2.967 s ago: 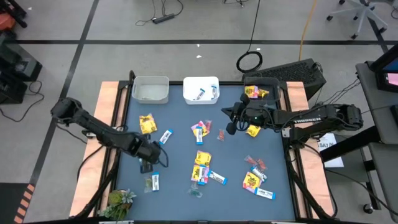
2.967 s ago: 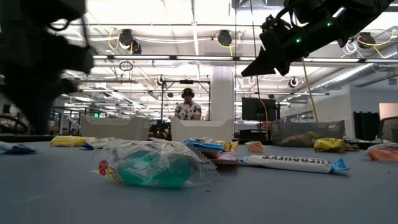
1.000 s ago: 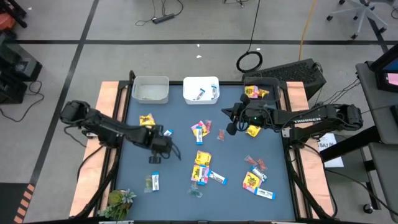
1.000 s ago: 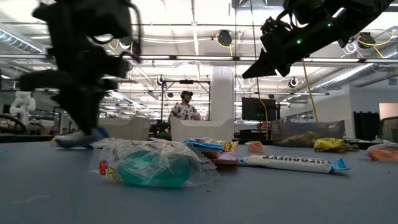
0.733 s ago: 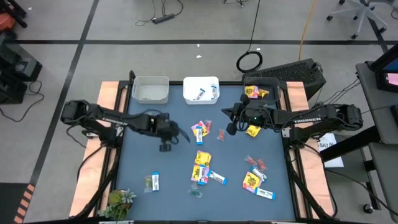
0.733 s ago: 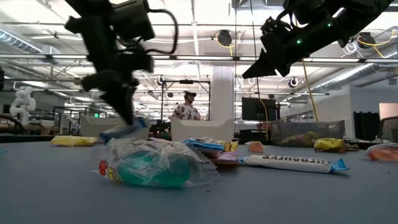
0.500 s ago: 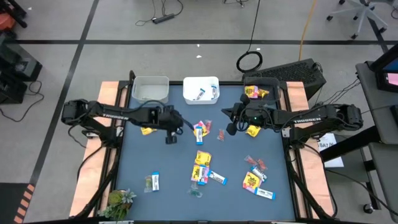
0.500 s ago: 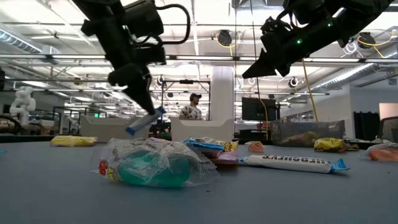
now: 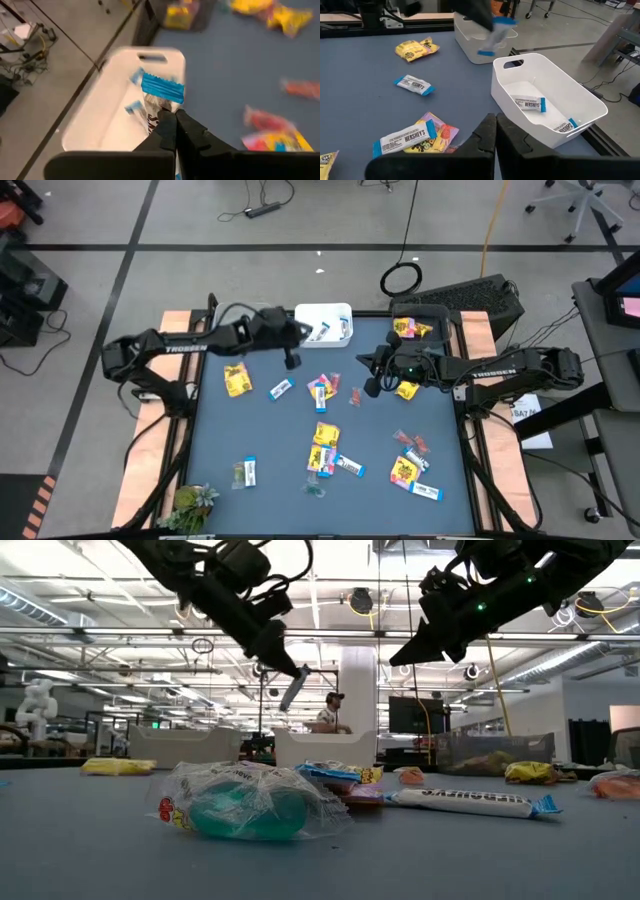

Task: Sort candy
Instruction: Put the white chocolate into the white bin

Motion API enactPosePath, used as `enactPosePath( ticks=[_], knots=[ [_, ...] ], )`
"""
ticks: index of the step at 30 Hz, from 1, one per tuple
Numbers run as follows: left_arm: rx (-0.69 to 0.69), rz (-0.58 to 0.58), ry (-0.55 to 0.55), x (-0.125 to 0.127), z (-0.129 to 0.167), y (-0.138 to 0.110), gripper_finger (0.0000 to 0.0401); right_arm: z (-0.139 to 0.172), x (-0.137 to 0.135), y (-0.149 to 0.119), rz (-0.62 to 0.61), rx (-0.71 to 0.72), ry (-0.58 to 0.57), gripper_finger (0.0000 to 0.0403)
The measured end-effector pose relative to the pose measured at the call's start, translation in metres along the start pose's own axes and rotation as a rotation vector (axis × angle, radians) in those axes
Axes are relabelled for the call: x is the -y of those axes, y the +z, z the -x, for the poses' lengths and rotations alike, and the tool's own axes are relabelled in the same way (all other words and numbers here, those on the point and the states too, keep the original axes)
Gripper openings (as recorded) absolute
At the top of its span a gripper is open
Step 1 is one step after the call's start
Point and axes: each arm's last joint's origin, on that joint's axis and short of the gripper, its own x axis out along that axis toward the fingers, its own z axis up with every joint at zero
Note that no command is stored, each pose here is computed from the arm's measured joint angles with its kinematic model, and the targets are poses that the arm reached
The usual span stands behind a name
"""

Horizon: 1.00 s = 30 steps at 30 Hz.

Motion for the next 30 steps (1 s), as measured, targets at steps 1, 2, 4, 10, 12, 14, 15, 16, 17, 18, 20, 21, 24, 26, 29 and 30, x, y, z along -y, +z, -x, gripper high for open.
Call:
enactPosePath(
  ticks=[1,2,4,10,12,14,15,16,17,18,20,21,24,26,29,30],
  knots=[
    [0.006,0.006,0.0,-0.006,-0.003,0.001,0.0001,0.0,0.0,0.0,0.0,0.0,0.0,0.0],
    [0.011,0.002,0.0,-0.011,-0.007,0.001,0.0001,0.0,0.0,0.0,0.0,0.0,0.0,0.0],
    [0.015,0.01,0.003,-0.021,-0.018,0.002,0.0001,0.0,0.0,0.0,0.0,0.0,0.0,0.0],
    [-0.065,0.008,-0.041,-0.044,-0.056,0.001,0.0001,0.0,0.0,0.0,0.0,0.0,0.0,0.0],
    [-0.107,0.003,-0.042,-0.052,-0.066,0.001,0.0,0.0,0.0,0.0,0.0,0.0,0.0,0.0],
    [-0.152,0.001,-0.045,-0.059,-0.074,0.0,0.0,0.0,0.0,0.0,0.003,0.0,0.0,0.0],
    [-0.167,0.005,-0.045,-0.063,-0.078,-0.001,0.0,0.0,0.0,0.0,0.007,0.0,0.0,0.0],
    [-0.186,0.011,-0.053,-0.066,-0.082,-0.003,0.0,0.0,0.0,0.0,0.009,0.0,0.0,0.0],
    [-0.202,0.02,-0.074,-0.068,-0.086,-0.005,0.0,0.0,0.0,0.0,0.009,0.0,0.0,0.0],
    [-0.211,0.028,-0.092,-0.07,-0.09,-0.008,0.0,0.0,0.0,0.0,0.009,0.0,0.0,0.0],
    [-0.224,0.04,-0.118,-0.072,-0.096,-0.011,0.0,0.0,0.0,0.0,0.01,0.0,0.0,0.0],
    [-0.235,0.046,-0.128,-0.073,-0.099,-0.014,0.0,0.0,0.0,0.0,0.01,0.0,0.0,0.0],
    [-0.257,0.038,-0.141,-0.074,-0.103,-0.02,0.0001,0.0,0.0,0.0,0.01,0.0,0.0,0.0],
    [-0.258,0.035,-0.131,-0.074,-0.103,-0.02,0.001,0.0,0.0,0.0,0.01,-0.001,0.0,0.0],
    [-0.248,0.032,-0.119,-0.075,-0.1,-0.016,0.0035,0.0,0.0,0.0,0.009,-0.001,0.0,0.0],
    [-0.243,0.03,-0.113,-0.076,-0.098,-0.015,0.0043,0.0,0.0,0.0,0.009,-0.002,0.0,0.0]
  ],
)
